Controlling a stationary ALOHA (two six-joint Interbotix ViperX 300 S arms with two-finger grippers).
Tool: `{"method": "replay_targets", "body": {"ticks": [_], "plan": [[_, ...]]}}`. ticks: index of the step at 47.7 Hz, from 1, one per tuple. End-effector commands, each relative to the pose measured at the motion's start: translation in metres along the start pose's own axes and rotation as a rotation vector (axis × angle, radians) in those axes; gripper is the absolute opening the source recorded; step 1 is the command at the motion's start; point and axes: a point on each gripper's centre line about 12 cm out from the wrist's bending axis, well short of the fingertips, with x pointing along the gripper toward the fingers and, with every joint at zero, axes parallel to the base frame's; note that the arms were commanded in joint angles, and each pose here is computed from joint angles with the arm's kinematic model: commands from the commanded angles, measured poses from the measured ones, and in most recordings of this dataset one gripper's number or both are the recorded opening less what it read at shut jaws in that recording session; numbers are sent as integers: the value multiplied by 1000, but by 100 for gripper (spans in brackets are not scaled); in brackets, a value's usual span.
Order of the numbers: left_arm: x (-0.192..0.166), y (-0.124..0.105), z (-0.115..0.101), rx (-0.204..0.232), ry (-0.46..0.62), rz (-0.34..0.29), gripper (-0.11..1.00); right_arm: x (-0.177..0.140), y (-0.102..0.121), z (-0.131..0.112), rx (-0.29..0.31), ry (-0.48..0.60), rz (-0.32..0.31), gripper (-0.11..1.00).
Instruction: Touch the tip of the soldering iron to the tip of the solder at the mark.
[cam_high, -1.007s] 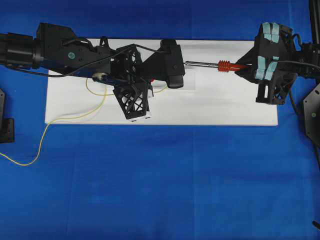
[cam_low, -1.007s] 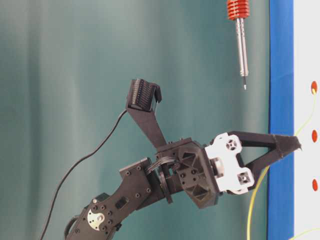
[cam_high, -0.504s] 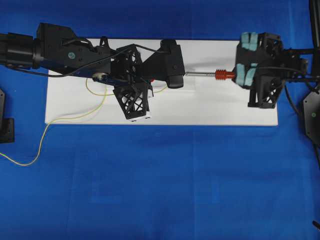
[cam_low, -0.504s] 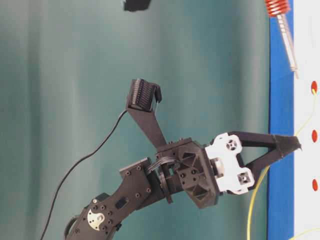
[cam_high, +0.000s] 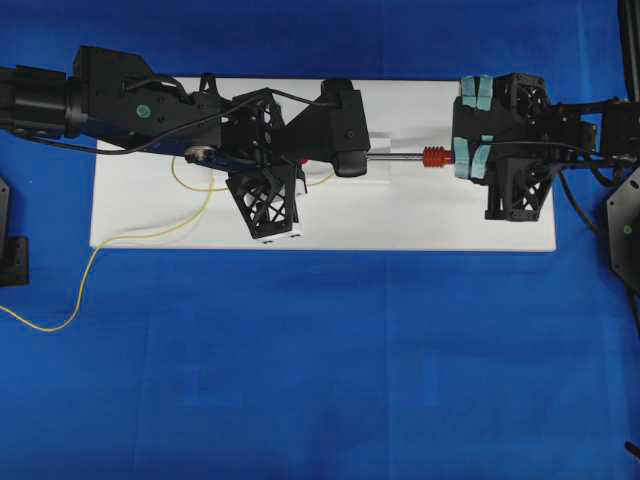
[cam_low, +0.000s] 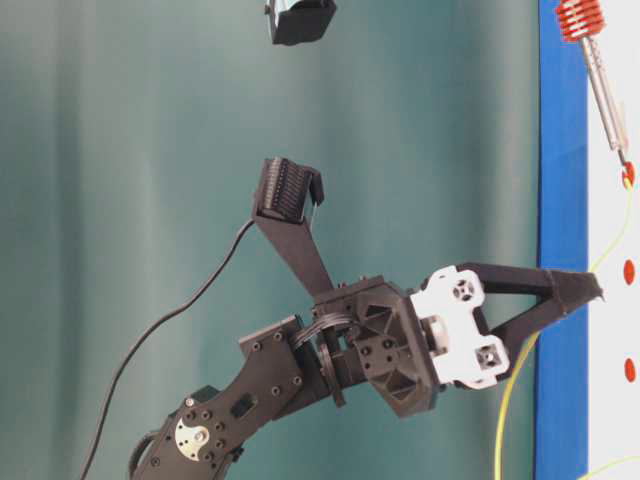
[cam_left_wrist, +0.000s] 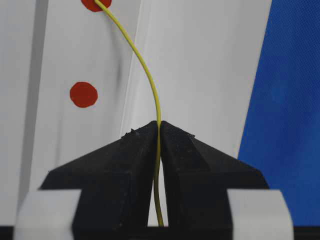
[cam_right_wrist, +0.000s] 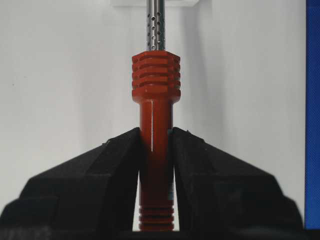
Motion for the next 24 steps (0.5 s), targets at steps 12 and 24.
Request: {"method": "replay_targets", "body": {"ticks": [12, 24], "plan": [[-10, 0, 8, 5, -34, -1, 2, -2, 0, 14, -1, -40, 1, 7], [-10, 0, 7, 9, -32, 0, 2, -1, 0, 14, -1, -37, 1, 7]]}}
